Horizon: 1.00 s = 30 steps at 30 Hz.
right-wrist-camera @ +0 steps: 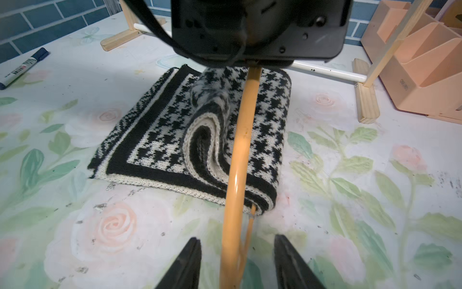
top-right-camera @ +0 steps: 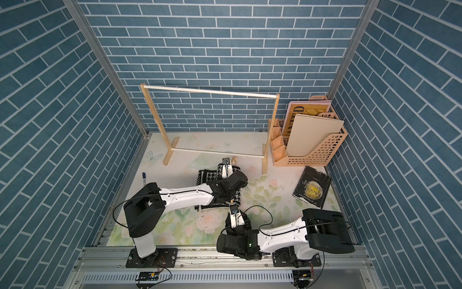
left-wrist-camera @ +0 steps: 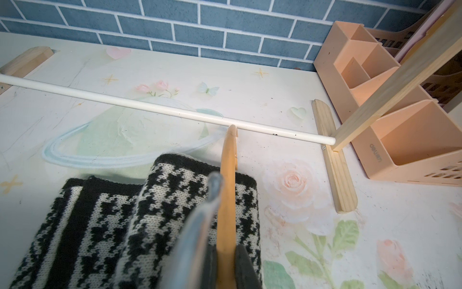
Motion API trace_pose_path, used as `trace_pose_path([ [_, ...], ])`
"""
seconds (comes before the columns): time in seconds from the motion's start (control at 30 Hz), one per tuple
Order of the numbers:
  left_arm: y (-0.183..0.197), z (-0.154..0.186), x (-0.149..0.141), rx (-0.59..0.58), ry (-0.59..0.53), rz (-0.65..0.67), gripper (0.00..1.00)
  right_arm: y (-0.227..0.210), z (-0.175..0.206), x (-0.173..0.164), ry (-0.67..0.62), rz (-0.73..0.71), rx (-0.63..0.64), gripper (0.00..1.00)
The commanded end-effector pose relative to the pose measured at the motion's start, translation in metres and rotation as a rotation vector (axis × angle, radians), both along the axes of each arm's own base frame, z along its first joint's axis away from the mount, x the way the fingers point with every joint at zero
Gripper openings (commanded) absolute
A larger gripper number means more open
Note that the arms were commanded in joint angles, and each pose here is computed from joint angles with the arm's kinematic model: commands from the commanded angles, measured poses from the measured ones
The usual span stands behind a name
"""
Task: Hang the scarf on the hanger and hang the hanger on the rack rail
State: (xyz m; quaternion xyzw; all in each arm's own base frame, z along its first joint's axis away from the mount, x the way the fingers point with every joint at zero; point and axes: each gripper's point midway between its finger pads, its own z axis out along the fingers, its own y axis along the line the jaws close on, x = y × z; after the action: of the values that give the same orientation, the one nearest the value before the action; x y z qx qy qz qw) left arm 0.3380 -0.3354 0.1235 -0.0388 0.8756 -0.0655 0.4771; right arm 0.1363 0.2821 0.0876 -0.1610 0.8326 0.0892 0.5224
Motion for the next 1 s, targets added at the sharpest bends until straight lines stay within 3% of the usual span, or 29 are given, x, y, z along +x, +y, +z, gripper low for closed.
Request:
trace_pose_path([
  [0.0,0.009,-0.064,-0.028,0.148,0.200,-0.094,0.00,0.007,-0.002,0.000,0.003,0.004,-0.005,0.51],
  [0.73,0.009,-0.067,-0.030,0.149,0.205,-0.101,0.00,0.001,-0.030,0.003,0.006,-0.084,-0.117,0.48],
  [0.97,0.010,-0.068,-0.030,0.152,0.207,-0.100,0.00,-0.003,-0.033,0.005,-0.003,-0.092,-0.118,0.39],
])
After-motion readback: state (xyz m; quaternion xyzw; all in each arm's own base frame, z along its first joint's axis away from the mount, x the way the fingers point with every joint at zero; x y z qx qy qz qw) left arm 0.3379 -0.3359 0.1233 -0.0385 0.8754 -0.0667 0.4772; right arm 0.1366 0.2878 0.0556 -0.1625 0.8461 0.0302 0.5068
